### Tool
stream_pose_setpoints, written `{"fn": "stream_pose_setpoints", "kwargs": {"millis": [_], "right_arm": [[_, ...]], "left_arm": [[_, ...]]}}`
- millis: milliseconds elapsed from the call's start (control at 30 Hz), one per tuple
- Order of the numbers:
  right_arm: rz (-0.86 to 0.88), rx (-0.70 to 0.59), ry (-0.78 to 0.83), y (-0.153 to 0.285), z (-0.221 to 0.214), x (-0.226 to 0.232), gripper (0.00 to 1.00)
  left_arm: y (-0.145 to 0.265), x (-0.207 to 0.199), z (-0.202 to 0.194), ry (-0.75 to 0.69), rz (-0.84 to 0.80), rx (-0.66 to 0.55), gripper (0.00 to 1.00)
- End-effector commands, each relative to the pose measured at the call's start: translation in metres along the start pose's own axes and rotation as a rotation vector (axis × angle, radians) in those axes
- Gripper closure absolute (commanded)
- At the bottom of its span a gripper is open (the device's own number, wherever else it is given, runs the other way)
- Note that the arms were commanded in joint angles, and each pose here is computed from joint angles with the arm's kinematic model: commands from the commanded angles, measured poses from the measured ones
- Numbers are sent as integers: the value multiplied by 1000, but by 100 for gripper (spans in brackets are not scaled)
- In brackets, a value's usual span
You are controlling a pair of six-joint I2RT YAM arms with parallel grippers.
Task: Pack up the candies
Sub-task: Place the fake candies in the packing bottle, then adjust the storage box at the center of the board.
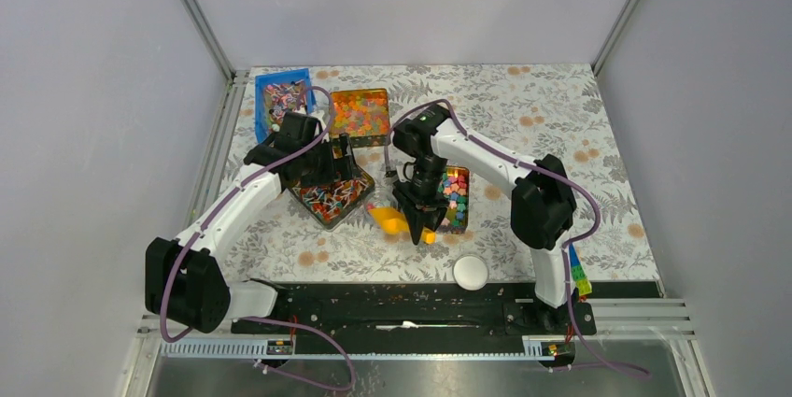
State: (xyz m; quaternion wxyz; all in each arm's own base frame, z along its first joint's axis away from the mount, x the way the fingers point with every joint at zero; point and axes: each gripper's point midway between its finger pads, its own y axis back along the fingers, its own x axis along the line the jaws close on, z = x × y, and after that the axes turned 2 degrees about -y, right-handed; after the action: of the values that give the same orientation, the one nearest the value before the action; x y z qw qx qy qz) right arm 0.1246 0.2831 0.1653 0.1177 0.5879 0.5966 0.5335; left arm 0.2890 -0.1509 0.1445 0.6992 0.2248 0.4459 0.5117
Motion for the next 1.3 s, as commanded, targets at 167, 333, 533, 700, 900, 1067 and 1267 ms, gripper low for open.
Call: {"fn": "stream_pose_setpoints", "kwargs": {"millis": [167, 333, 533, 700, 900, 1067, 1267], "right_arm": [[-34, 82, -84, 11, -32, 0, 100], [-134, -56, -28, 21, -22, -14, 100], [-230, -267, 19, 44, -4, -23, 100], [-281, -387, 46, 64, -1, -27, 100], [-302, -508, 35, 86, -2, -30, 100], [-251, -590, 1, 102, -1, -29, 100], [-252, -661, -22, 119, -3, -35, 100]], "left_arm": [[3, -13, 9, -29, -73, -44, 5], [9, -40, 12, -15, -198, -30, 6], [14, -83, 18, -9, -326, -6, 8], [9, -118, 18, -6, -417, 40, 9], [-5, -137, 11, -13, -439, 96, 14], [-21, -138, -8, -16, -434, 170, 22], [-34, -143, -21, -15, -432, 232, 30]]}}
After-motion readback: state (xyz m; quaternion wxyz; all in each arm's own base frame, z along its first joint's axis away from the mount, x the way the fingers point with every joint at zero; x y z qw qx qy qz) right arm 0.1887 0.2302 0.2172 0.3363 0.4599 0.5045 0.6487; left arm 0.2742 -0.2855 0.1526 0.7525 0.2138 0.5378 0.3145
